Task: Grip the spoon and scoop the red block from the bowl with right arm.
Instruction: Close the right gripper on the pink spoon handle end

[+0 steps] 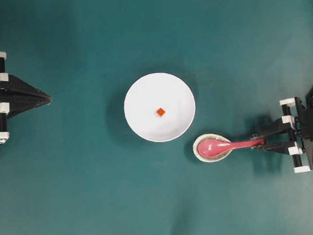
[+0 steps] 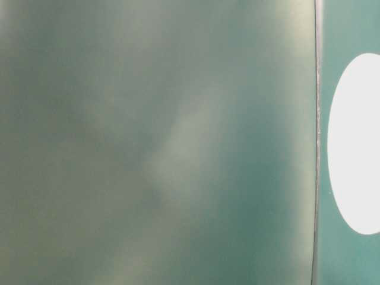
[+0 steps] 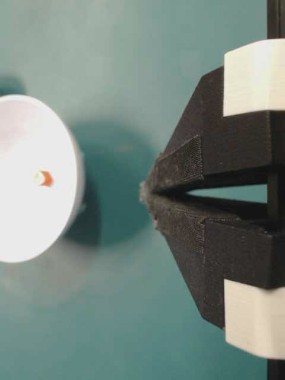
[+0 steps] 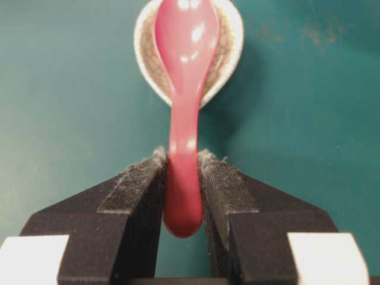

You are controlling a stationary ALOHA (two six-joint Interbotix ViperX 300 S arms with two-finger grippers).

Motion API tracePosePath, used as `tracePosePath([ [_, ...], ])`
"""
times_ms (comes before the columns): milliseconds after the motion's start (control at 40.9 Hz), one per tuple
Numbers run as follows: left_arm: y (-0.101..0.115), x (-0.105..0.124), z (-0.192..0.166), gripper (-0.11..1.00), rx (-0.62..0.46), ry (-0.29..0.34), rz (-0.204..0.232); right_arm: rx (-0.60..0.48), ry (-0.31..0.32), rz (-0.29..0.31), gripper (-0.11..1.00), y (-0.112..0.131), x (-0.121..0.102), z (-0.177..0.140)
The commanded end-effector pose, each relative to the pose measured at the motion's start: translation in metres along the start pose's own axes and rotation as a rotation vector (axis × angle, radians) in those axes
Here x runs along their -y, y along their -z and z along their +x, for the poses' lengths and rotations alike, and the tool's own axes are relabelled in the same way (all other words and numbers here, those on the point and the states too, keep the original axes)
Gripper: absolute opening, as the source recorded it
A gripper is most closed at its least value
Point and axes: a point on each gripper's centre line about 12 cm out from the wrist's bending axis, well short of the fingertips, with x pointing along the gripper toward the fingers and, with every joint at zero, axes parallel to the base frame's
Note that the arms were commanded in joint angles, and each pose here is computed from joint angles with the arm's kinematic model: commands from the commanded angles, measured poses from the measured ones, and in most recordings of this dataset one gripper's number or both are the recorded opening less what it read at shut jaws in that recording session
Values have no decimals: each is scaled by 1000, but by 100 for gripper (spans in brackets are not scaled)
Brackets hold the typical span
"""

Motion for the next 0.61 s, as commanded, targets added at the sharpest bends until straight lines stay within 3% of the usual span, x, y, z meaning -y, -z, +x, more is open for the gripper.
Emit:
tracePosePath([
  [0,-10,-1,0,0,21,-3,2,13,-4,4,26,-2,-2,1],
  [392,-9,-1,0,0,21,-3,2,26,-5,12,28,-5,-4,4],
  [588,-9,-1,0,0,20,-3,2,31,-6,15,39,-7,-6,5],
])
